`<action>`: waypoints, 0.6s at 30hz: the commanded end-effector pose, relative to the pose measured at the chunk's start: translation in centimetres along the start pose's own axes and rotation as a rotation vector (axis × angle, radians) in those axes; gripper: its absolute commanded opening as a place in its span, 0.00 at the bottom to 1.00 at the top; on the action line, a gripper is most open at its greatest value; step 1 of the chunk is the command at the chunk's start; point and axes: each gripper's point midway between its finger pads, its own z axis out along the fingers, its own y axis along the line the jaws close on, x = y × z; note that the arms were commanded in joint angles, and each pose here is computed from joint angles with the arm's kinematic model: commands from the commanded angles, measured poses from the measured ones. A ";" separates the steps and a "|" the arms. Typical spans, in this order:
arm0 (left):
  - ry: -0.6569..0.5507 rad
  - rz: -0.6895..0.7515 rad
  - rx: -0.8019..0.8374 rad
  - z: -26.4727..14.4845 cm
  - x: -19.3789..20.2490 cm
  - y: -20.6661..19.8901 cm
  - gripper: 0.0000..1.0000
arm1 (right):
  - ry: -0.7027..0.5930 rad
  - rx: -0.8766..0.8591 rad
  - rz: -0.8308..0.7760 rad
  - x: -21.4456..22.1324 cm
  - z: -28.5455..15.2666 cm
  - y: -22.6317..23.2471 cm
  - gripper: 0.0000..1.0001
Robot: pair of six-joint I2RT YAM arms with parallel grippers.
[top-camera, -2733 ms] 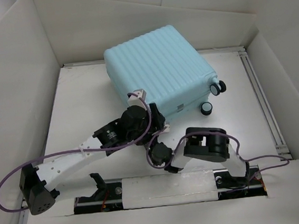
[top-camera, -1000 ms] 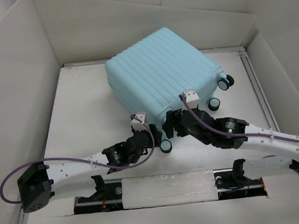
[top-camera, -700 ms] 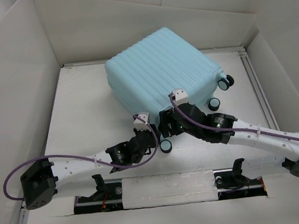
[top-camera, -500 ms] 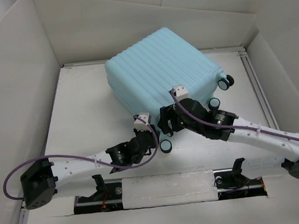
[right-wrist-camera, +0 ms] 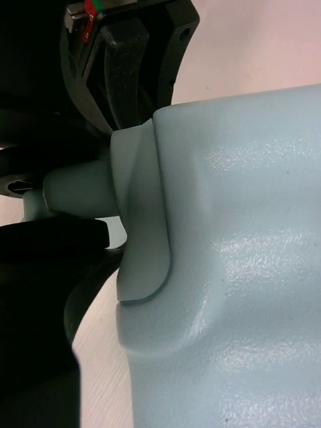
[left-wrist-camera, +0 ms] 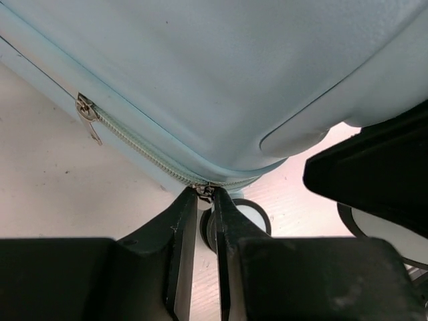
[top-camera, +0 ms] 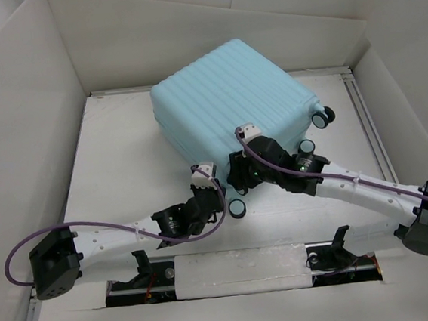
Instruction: Pack the luggage
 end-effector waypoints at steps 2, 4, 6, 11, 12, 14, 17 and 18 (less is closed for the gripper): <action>-0.088 -0.012 -0.140 0.5 -2.0 3.8 0.00 | 0.014 0.018 -0.019 0.1 0.4 -1.1 0.28; -0.082 -0.007 -0.144 0.6 -1.3 4.2 0.00 | 0.002 0.012 -0.016 0.1 -0.2 -1.2 0.10; -0.082 -0.007 -0.144 0.6 -1.3 4.2 0.00 | -0.005 0.008 -0.015 0.1 -0.5 -1.3 0.01; -0.082 -0.003 -0.110 0.8 -1.6 3.3 0.07 | -0.022 -0.013 -0.010 -0.3 -1.5 -1.0 0.00; -0.077 0.002 -0.113 1.0 -1.6 3.2 0.16 | -0.022 -0.013 -0.010 -0.3 -1.5 -1.0 0.00; -0.073 0.015 -0.116 1.3 -1.6 2.9 0.37 | -0.019 -0.043 -0.009 -0.3 -1.9 -0.5 0.00; -0.061 0.032 -0.137 1.8 -1.7 2.7 0.53 | -0.028 -0.048 -0.007 -0.5 -2.2 -0.5 0.00; -0.049 0.045 -0.146 1.9 -1.2 2.9 0.53 | -0.024 -0.056 -0.007 -0.5 -2.2 -0.3 0.00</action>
